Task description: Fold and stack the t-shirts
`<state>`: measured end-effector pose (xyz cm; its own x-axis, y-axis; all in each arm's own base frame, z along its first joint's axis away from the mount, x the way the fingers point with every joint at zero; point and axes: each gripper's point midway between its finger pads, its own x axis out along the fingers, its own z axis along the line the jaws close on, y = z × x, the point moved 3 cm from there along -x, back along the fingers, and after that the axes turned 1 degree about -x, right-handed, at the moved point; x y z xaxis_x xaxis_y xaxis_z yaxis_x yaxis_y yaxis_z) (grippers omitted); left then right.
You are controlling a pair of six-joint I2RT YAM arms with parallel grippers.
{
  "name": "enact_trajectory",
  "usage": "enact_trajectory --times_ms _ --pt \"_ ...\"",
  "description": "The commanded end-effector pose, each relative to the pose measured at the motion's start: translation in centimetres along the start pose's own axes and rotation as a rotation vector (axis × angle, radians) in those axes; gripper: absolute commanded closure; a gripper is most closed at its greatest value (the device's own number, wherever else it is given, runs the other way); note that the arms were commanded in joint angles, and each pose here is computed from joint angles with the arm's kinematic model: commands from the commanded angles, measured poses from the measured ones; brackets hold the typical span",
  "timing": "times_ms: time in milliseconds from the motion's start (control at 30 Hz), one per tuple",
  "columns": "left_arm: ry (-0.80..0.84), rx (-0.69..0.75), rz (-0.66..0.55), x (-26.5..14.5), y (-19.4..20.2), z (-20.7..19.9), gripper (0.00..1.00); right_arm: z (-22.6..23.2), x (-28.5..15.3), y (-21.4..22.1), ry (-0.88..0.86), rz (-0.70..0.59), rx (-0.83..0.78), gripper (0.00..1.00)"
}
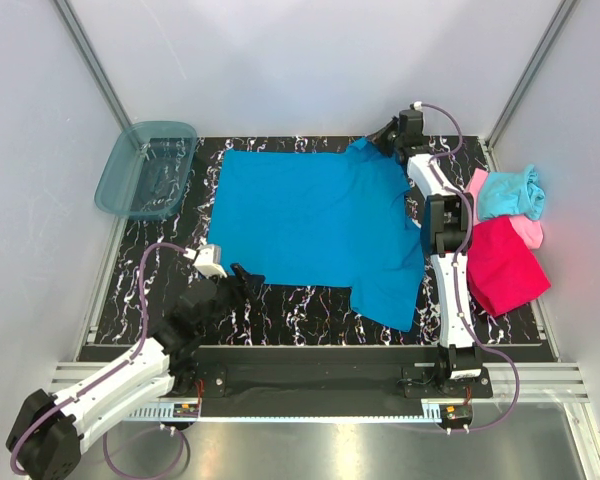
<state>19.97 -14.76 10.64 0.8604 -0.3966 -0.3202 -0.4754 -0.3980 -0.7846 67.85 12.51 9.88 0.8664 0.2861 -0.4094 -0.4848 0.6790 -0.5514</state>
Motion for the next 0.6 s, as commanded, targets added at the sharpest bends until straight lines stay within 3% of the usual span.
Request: enact_trajectory --times_ms 0,100,167,200,233,267,300,533,567 --pt "0.01 0.011 -0.038 0.2 -0.6 -0.2 0.3 2.0 0.9 -1.7 -0.111 -0.067 0.026 0.99" --pt "0.008 0.014 -0.037 0.2 -0.6 -0.2 0.3 1.9 1.8 -1.7 -0.13 -0.074 0.061 0.97" --pt "0.006 0.015 -0.037 0.3 -0.6 -0.1 0.3 1.7 2.4 -1.5 -0.145 -0.076 0.08 0.77" --pt "0.005 0.015 -0.038 0.3 -0.6 -0.1 0.3 1.8 2.5 -1.5 -0.152 -0.077 0.083 0.64" --pt "0.005 0.015 -0.038 0.3 -0.6 -0.1 0.3 2.0 2.6 -1.7 -0.163 -0.082 0.085 0.45" --pt "0.005 0.016 -0.038 0.3 -0.6 -0.1 0.3 1.6 2.9 -1.4 -0.157 -0.077 0.088 0.15" --pt "0.008 0.016 -0.04 0.3 -0.6 -0.2 0.3 1.5 2.9 -1.4 -0.153 -0.08 0.086 0.01" --pt "0.016 0.017 -0.035 0.3 -0.6 -0.3 0.31 2.0 1.7 -2.5 -0.131 -0.102 0.047 0.0" --pt "0.019 0.016 -0.037 0.3 -0.6 -0.4 0.31 4.2 0.4 -4.3 -0.169 -0.147 0.014 0.0"
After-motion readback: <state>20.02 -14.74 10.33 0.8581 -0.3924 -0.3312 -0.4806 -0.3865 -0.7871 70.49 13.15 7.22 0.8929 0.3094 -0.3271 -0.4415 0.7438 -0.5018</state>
